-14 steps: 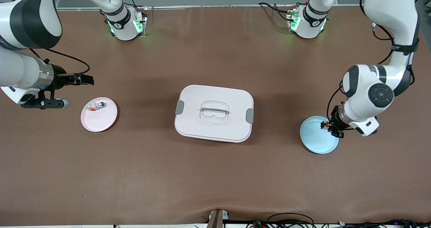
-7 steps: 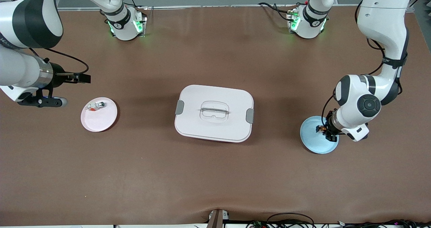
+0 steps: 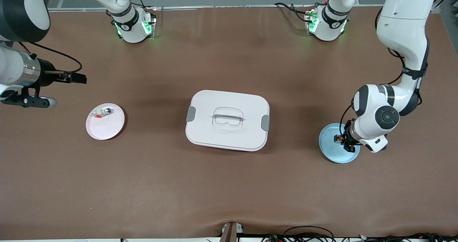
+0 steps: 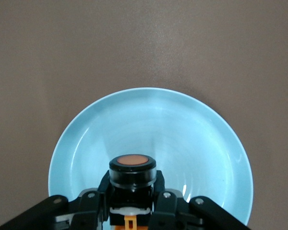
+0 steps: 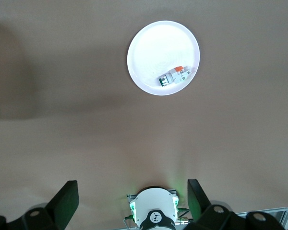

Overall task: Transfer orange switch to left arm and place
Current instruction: 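Lower the switch onto the blue plate and open the left gripper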

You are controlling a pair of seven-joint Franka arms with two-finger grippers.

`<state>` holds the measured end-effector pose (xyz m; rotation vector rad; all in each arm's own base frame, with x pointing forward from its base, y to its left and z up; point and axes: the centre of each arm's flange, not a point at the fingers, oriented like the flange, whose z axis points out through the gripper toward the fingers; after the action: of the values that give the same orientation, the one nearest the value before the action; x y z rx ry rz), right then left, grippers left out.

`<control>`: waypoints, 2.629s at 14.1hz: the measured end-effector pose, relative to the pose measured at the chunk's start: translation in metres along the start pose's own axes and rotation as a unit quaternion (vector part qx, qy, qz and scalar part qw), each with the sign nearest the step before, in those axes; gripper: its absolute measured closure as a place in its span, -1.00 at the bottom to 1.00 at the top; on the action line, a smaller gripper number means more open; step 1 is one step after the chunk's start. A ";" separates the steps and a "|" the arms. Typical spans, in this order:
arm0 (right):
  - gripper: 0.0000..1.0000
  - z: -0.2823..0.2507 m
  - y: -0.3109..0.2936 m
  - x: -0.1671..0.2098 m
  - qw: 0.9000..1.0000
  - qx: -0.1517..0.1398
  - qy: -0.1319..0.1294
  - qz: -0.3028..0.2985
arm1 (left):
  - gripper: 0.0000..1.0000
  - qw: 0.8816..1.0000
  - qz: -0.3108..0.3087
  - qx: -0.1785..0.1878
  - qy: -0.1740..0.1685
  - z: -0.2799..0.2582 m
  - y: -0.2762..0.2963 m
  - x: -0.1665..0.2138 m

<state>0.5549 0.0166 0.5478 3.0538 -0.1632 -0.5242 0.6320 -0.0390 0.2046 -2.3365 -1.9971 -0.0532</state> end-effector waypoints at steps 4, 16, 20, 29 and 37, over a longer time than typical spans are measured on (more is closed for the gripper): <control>-1.00 -0.013 -0.004 -0.005 1.000 0.004 0.029 -0.004 | 0.29 1.000 -0.001 -0.007 0.000 0.003 0.001 0.001; -1.00 -0.032 -0.031 -0.027 0.999 -0.002 0.044 -0.024 | 0.29 1.000 -0.003 -0.014 0.002 0.009 0.001 0.008; -1.00 -0.031 -0.027 -0.026 0.999 -0.006 0.046 -0.020 | 0.19 1.000 0.000 -0.013 0.002 0.009 0.001 0.008; -1.00 -0.049 0.007 -0.028 0.995 0.067 0.075 0.007 | -1.00 0.999 0.005 -0.033 0.004 -0.024 0.012 0.008; -1.00 -0.055 0.001 -0.031 0.994 0.066 0.088 0.001 | -1.00 0.995 0.097 -0.016 0.005 -0.049 0.007 0.011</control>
<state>0.5442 0.0202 0.6094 3.2067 -0.2020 -0.2508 0.6416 -0.0329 0.2543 -2.5313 -1.7672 -0.0864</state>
